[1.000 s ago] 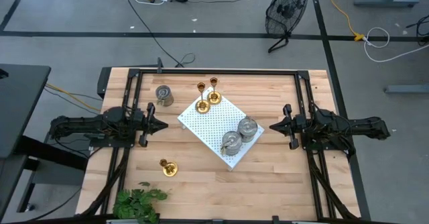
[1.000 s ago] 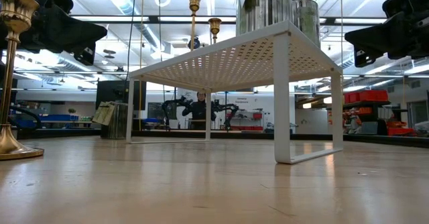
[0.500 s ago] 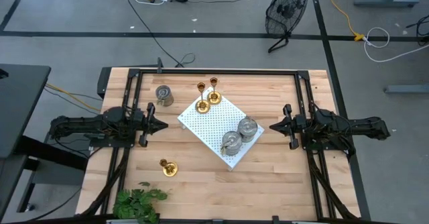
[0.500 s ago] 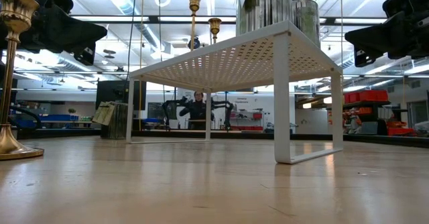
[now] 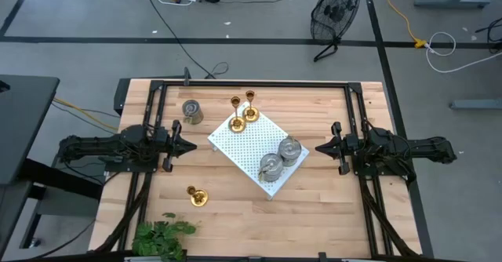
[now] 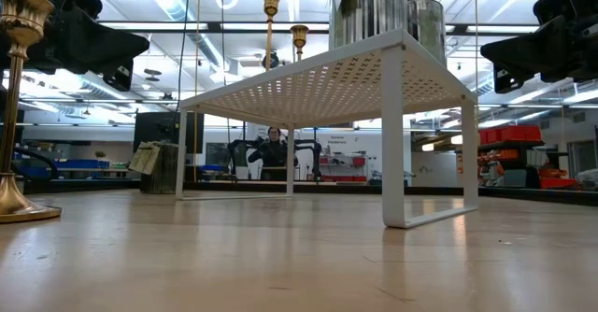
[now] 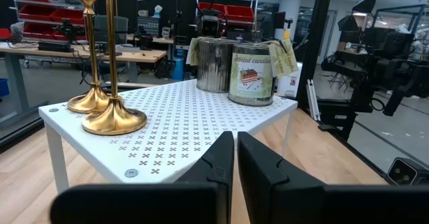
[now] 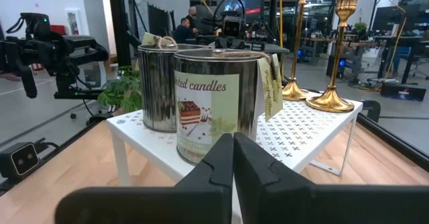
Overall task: Pick & Place candle stick holders
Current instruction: Put the scented candle on the shelf
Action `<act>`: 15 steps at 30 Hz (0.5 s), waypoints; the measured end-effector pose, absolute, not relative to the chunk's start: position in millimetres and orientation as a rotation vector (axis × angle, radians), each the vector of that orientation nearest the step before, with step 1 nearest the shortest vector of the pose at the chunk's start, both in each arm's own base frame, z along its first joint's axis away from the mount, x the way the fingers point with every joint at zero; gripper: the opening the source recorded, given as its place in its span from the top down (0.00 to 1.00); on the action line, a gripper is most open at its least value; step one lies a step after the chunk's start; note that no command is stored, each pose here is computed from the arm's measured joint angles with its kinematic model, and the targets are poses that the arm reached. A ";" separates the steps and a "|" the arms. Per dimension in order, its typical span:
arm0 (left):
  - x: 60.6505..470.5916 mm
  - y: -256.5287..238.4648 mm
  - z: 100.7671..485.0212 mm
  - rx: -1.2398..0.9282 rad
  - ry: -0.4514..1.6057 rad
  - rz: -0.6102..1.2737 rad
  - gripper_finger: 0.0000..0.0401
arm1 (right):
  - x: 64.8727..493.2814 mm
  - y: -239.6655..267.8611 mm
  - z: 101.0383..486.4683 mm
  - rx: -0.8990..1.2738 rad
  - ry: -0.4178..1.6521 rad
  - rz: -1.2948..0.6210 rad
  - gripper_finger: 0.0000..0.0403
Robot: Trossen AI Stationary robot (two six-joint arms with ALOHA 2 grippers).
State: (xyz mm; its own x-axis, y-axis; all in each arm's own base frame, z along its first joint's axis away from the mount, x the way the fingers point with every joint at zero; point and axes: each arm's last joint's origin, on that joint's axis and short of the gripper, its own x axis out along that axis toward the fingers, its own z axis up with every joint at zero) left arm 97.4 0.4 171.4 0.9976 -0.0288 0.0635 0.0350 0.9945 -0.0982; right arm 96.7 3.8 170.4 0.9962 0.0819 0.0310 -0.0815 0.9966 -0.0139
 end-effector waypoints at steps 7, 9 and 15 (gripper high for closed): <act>97.4 0.4 171.5 -0.099 -0.062 -0.032 0.94 | 96.7 3.8 170.4 -0.013 -0.032 0.082 0.96; 97.4 0.4 172.0 -0.093 -0.068 -0.032 0.94 | 96.7 3.8 170.4 -0.013 -0.032 0.082 0.96; 97.4 0.4 172.2 -0.087 -0.070 -0.031 0.94 | 96.7 3.8 170.4 -0.013 -0.032 0.082 0.96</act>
